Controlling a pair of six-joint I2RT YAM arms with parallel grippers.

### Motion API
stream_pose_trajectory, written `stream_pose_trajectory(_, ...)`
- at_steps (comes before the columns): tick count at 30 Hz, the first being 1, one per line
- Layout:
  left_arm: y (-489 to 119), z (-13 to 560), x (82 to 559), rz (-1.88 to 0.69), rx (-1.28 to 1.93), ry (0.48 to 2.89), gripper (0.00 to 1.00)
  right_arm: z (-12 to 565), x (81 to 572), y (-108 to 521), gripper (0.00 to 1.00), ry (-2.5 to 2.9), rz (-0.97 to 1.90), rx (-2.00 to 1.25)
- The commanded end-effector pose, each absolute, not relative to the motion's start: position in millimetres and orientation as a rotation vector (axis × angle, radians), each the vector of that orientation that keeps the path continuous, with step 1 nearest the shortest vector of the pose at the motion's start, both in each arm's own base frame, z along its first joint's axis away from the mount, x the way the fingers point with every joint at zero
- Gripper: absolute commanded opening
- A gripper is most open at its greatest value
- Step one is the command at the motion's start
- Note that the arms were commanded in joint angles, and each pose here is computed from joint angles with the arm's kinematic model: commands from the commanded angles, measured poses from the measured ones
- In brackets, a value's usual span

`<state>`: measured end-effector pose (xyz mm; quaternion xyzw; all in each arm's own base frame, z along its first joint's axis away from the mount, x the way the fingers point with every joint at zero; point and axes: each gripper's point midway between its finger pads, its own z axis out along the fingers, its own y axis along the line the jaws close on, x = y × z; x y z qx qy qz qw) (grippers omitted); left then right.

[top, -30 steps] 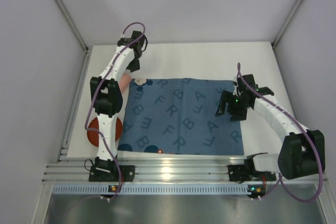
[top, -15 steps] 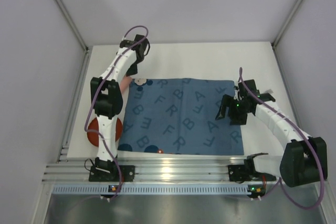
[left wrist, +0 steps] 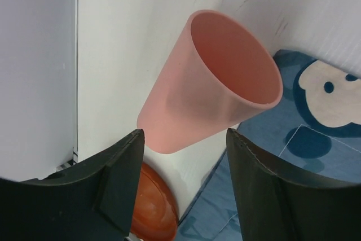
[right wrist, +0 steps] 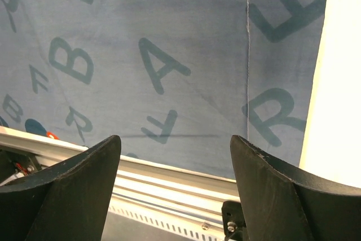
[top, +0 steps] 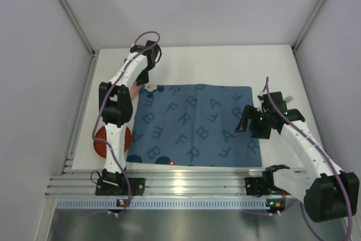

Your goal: Set the dinner table for one person

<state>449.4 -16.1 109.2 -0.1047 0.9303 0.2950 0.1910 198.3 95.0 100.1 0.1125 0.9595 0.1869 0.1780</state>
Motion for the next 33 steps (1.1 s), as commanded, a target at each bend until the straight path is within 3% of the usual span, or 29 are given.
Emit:
stream_pose_trajectory(1,-18,153,461,0.751,-0.361,2.511,0.66,101,192,94,0.79,2.715,0.538,0.361)
stream_pose_trajectory(5,-21,171,466,0.681,-0.392,2.454,0.70,98,191,91,0.79,2.721,0.516,0.359)
stream_pose_trajectory(9,-18,153,473,0.758,-0.376,2.478,0.74,98,195,92,0.79,2.734,0.515,0.338)
stream_pose_trajectory(23,-12,119,503,0.851,-0.388,2.456,0.77,91,213,98,0.78,2.787,0.528,0.271)
stream_pose_trajectory(27,-1,114,498,0.899,-0.422,2.463,0.71,85,213,100,0.78,2.810,0.548,0.253)
stream_pose_trajectory(33,11,117,483,0.995,-0.426,2.455,0.40,82,218,104,0.78,2.820,0.572,0.222)
